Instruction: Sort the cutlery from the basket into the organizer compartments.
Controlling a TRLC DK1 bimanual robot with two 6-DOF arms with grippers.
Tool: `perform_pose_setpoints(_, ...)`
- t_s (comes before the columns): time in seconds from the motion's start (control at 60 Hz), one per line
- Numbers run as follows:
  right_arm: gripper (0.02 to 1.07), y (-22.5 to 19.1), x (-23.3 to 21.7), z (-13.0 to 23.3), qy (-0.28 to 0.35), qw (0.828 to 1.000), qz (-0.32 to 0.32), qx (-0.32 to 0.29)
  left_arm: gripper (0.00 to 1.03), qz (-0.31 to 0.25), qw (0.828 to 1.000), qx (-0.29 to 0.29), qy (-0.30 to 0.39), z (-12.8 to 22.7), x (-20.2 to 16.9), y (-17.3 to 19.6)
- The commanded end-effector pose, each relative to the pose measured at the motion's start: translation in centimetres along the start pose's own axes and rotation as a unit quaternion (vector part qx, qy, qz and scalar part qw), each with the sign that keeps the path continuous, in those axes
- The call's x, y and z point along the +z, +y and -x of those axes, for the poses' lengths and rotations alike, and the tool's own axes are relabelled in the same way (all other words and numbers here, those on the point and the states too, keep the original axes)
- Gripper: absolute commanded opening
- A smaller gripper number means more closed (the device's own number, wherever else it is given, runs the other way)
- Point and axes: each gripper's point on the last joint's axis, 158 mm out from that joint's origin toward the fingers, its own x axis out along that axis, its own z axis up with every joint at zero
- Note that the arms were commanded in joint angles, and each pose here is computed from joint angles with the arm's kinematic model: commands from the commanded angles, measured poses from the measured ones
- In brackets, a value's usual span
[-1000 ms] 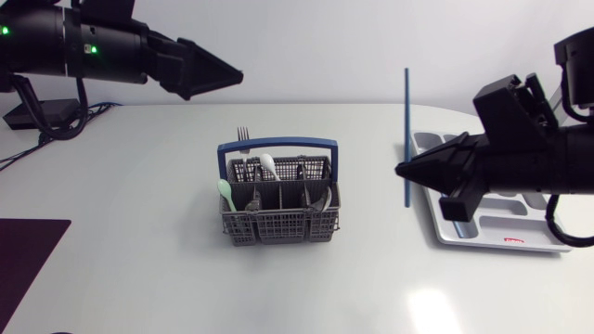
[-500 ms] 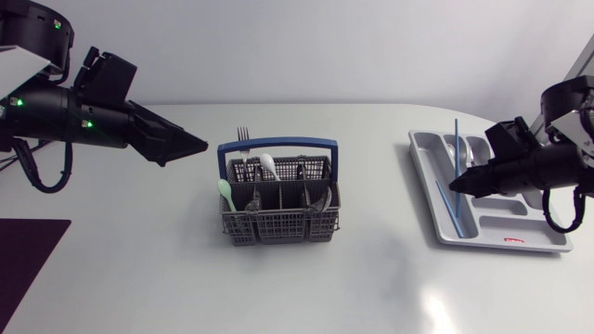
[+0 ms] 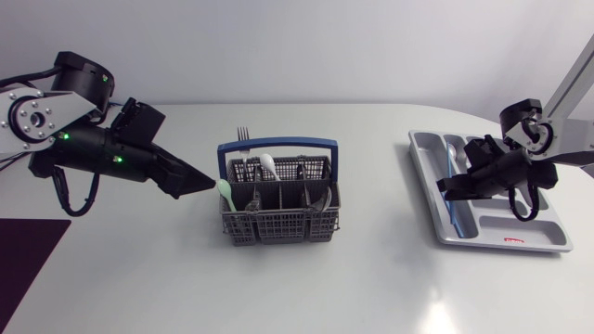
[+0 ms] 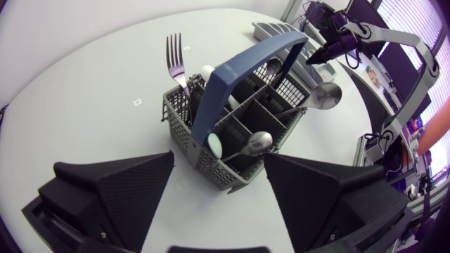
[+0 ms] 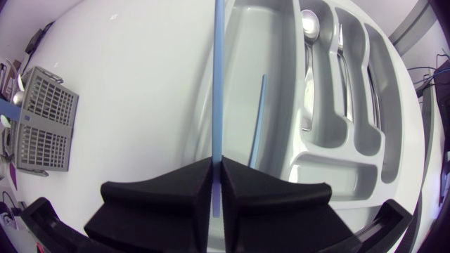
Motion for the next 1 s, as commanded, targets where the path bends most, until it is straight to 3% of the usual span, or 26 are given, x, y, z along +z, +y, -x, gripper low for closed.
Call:
perform_pose_setpoints(0.0, 0.1, -0.9, 0.3, -0.9, 0.004, 1.0, -0.021, -0.009, 0.83, 0.0, 1.0, -0.006, 0.023, -1.2, -1.6, -0.1)
perform_pose_setpoints(0.067, 0.11, -1.3, 0.5, -1.4, 0.007, 1.0, -0.024, -0.016, 0.79, 0.004, 1.0, -0.004, 0.03, -1.7, -1.9, 0.2)
perform_pose_setpoints(0.167, 0.22, -1.3, 0.5, -2.1, 0.013, 0.999, -0.026, -0.018, 0.7, -0.004, 0.999, 0.001, 0.033, -2.3, -1.7, -0.2)
perform_pose_setpoints(0.25, 0.29, -1.4, 0.5, -2.4, 0.017, 0.999, -0.026, -0.024, 0.59, -0.004, 1.0, 0.014, 0.024, -2.5, -0.8, 0.1)
perform_pose_setpoints(0.383, 0.3, -1.5, 0.6, -2.6, 0.019, 0.999, -0.03, -0.028, 0.57, 0.003, 0.999, 0.017, 0.032, -3.5, -0.6, 0.5)
perform_pose_setpoints(0.5, 0.51, -1.5, 0.5, -2.5, 0.019, 0.999, -0.031, -0.029, 0.48, 0.014, 0.999, 0.016, 0.037, -4.1, -0.7, 0.8)
perform_pose_setpoints(0.6, 0.63, -1.2, 0.4, -2.2, 0.018, 0.999, -0.027, -0.029, 0.46, 0.015, 0.999, 0.014, 0.036, -4.5, -0.6, 0.7)
perform_pose_setpoints(0.983, 0.69, 1.6, 0.9, 0.6, -0.009, 0.999, 0.006, -0.038, 0.36, 0.01, 1.0, 0.008, 0.023, -5.1, 0.8, -0.3)
